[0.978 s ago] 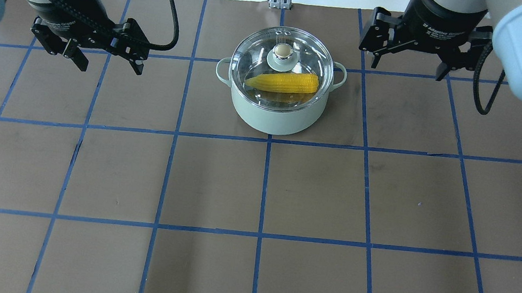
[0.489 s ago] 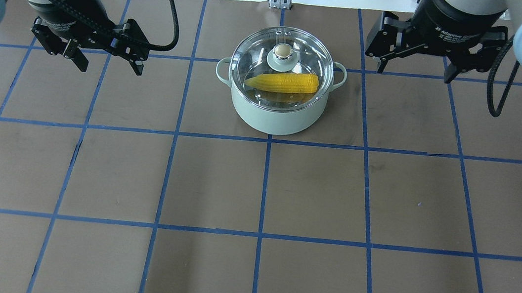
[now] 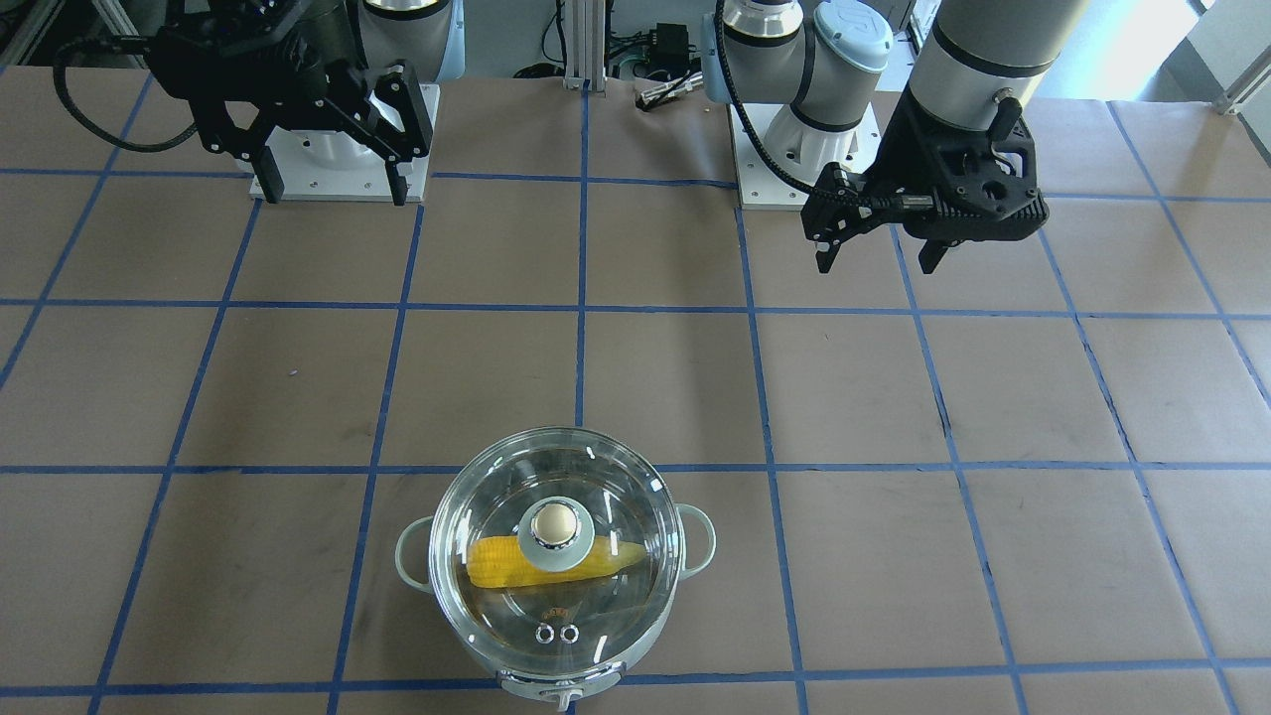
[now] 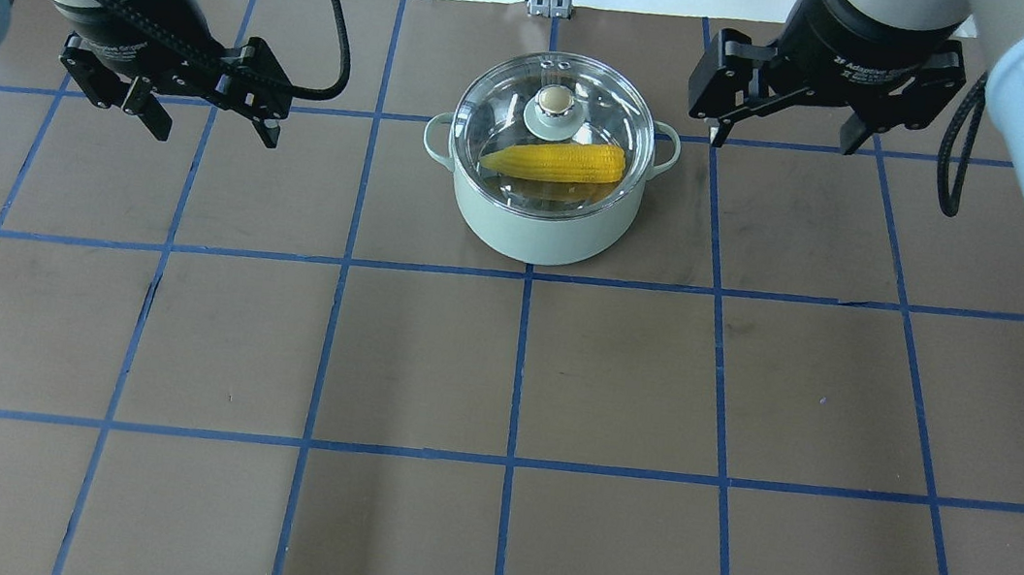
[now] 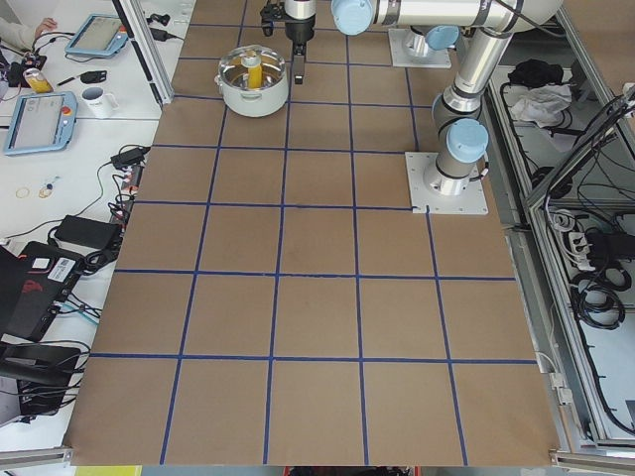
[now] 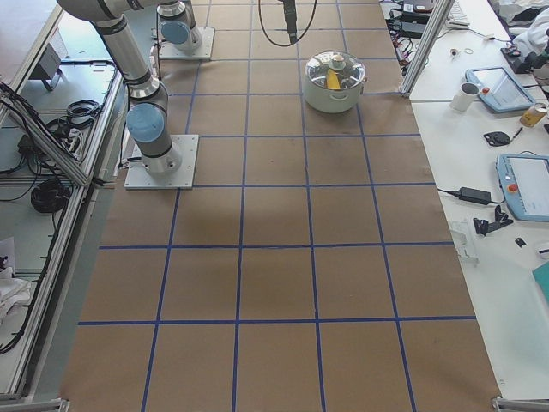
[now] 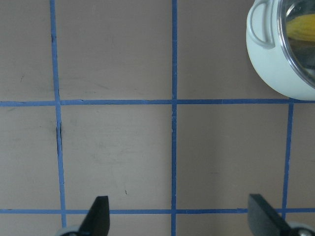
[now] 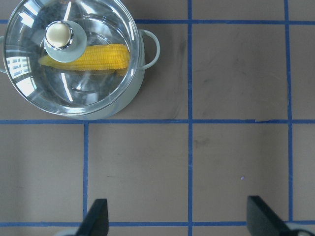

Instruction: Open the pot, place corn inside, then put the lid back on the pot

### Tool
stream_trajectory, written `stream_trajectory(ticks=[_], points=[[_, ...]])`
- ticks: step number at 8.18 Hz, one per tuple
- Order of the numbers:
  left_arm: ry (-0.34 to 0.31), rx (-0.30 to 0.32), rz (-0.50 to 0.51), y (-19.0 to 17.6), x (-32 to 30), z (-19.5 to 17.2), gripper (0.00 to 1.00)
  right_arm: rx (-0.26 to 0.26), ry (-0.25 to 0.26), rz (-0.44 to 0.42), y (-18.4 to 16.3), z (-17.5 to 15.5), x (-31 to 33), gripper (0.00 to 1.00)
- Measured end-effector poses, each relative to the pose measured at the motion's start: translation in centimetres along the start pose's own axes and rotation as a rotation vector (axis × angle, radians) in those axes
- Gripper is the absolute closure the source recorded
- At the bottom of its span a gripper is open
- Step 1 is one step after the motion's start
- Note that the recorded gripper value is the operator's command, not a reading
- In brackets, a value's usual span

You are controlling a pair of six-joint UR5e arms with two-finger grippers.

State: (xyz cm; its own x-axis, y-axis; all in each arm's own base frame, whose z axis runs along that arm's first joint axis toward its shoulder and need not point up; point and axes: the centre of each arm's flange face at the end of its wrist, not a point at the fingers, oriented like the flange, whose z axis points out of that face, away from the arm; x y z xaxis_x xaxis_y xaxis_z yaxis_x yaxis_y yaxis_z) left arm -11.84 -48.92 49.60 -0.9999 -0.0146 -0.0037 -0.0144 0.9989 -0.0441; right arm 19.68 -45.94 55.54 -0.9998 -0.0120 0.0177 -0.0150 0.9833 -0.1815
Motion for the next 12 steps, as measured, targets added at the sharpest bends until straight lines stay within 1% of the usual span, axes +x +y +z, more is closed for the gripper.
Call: stream_trajectory(ticks=[1,3,12], points=[[-0.003,0.001,0.0,-0.02,-0.03,-0.01,0.0,0.014,-0.017,-0.013,-0.2,-0.06,-0.27,0.0],[-0.007,0.001,-0.002,0.03,-0.09,-0.12,0.0,0.026,-0.028,-0.022,-0.28,-0.22,-0.4,0.0],[-0.006,0.004,0.0,-0.2,-0.1,0.04,0.0,0.026,-0.027,-0.025,-0.16,-0.28,-0.4,0.0]])
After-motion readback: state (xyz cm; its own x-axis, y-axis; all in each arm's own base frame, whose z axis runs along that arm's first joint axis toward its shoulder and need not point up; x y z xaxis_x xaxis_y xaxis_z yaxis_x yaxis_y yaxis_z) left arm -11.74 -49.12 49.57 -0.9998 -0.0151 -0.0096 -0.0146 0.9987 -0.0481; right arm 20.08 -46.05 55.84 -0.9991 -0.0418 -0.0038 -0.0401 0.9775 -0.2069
